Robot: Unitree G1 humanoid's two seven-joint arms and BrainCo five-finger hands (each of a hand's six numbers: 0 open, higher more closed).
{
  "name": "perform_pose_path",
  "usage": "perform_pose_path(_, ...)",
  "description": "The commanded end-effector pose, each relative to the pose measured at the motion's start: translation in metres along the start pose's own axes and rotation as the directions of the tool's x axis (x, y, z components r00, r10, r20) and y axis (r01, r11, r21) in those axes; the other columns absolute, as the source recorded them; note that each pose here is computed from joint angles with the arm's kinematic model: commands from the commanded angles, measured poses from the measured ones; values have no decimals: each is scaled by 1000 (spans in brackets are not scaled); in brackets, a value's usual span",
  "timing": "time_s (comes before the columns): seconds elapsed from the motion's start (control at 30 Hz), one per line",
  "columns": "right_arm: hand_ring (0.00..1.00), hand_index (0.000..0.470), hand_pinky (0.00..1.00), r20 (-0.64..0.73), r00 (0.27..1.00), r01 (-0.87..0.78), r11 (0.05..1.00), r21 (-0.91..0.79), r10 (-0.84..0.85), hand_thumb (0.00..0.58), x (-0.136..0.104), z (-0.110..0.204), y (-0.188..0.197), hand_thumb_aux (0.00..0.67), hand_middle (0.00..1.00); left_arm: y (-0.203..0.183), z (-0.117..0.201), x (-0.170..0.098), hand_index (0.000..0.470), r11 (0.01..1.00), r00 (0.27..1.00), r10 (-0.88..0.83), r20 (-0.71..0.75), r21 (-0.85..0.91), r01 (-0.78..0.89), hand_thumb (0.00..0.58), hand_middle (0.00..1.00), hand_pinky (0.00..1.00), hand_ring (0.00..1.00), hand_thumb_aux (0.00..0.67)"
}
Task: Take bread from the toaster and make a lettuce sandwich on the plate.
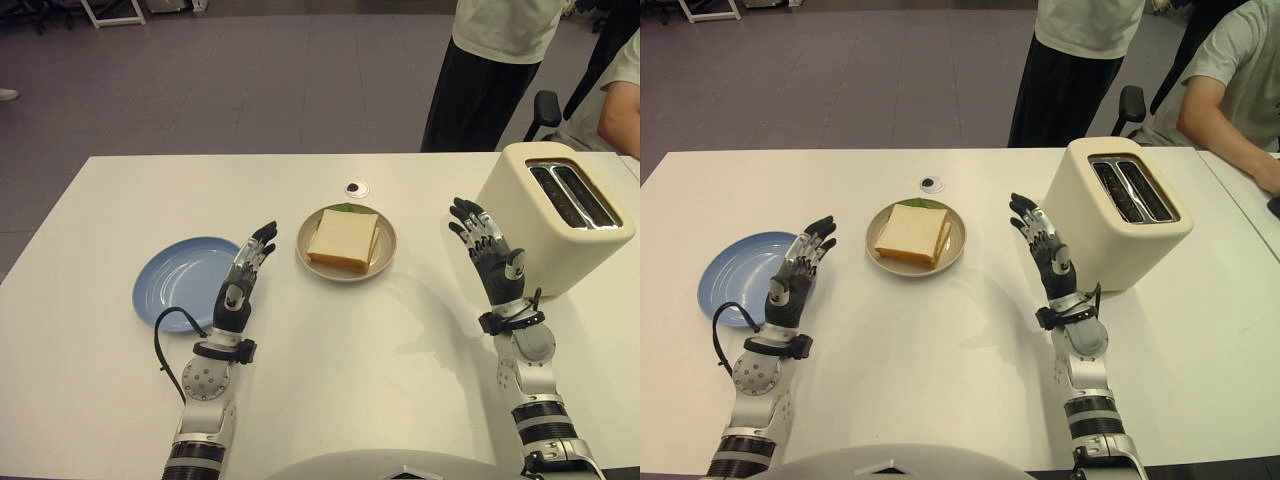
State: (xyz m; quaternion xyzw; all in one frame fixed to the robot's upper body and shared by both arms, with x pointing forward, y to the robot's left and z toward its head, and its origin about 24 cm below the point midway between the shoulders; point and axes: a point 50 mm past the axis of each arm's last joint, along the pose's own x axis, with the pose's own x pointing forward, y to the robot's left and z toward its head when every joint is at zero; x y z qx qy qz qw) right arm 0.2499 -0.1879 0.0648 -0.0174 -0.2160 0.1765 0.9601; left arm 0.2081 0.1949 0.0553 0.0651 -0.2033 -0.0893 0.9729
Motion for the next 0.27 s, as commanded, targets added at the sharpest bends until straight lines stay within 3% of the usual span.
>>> perform_pose_path(0.03, 0, 0, 0, 58, 998, -35, 996, 83, 31, 0, 6, 8, -2, 0, 0, -1, -1, 2, 0, 999, 1000, 18, 10, -27, -18, 0, 0, 0, 0, 0)
perform_pose_path(0.27, 0, 0, 0, 111, 992, -75, 978, 194, 54, 0, 10, 12, -3, 0, 0, 0, 3, 6, 0, 995, 997, 54, 49, -91, -49, 0, 0, 0, 0, 0)
